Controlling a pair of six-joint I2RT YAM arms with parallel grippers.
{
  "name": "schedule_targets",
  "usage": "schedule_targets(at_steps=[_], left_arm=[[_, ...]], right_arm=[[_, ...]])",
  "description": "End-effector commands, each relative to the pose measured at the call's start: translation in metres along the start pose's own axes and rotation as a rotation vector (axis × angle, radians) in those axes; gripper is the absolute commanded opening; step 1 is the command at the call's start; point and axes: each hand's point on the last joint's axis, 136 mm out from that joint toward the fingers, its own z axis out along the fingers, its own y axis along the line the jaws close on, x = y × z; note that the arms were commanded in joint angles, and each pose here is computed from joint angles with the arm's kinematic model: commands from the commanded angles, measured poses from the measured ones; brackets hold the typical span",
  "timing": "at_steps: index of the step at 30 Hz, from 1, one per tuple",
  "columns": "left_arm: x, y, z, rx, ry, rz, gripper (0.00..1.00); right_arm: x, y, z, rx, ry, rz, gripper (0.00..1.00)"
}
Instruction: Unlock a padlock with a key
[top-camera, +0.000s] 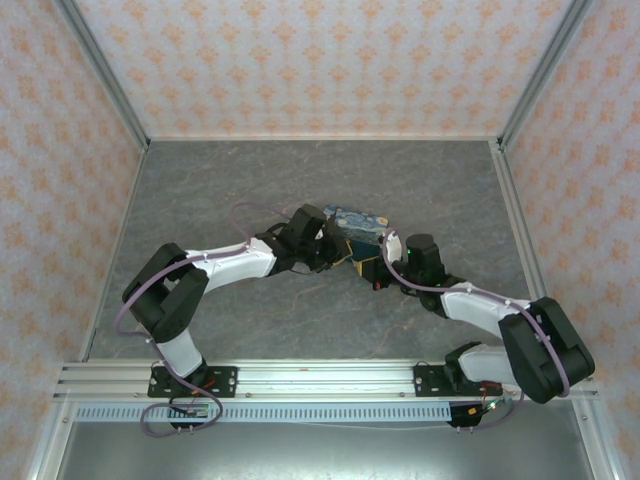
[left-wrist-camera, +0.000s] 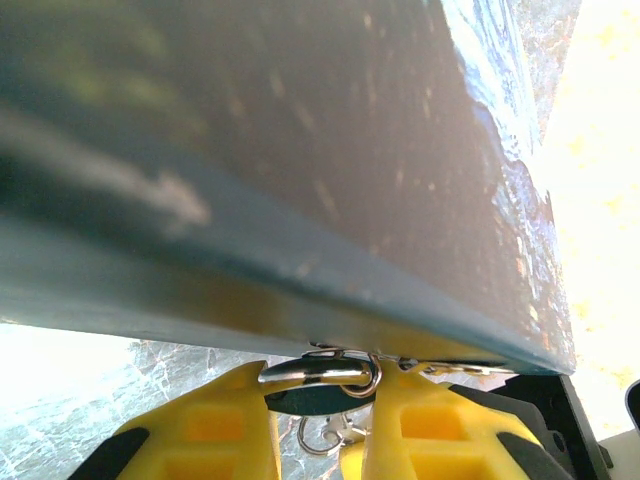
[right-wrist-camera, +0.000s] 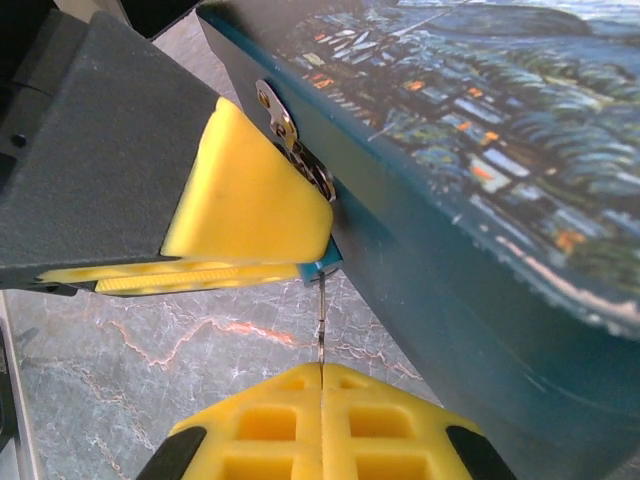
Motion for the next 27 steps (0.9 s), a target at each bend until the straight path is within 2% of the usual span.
schedule_targets(at_steps=[1,14,27], left_arm=[[-0.01,-0.032,-0.018,0.082,-0.029,0.022,0.06],[-0.007,-0.038,-0.019,0.104,-0.004,0.02,0.06],[-0.005,-0.047,-0.026,0.127,0.0,0.019,0.06]], right_arm=[[-0.022,0.009,0.001,-0.042,-0.053,-0.054,0.0],[-0.039,0.012,0.001,-0.043,-0.109,-0.107,0.0],[-0.031,-0.003,0.013,0.006,-0.064,-0.143,0.0]])
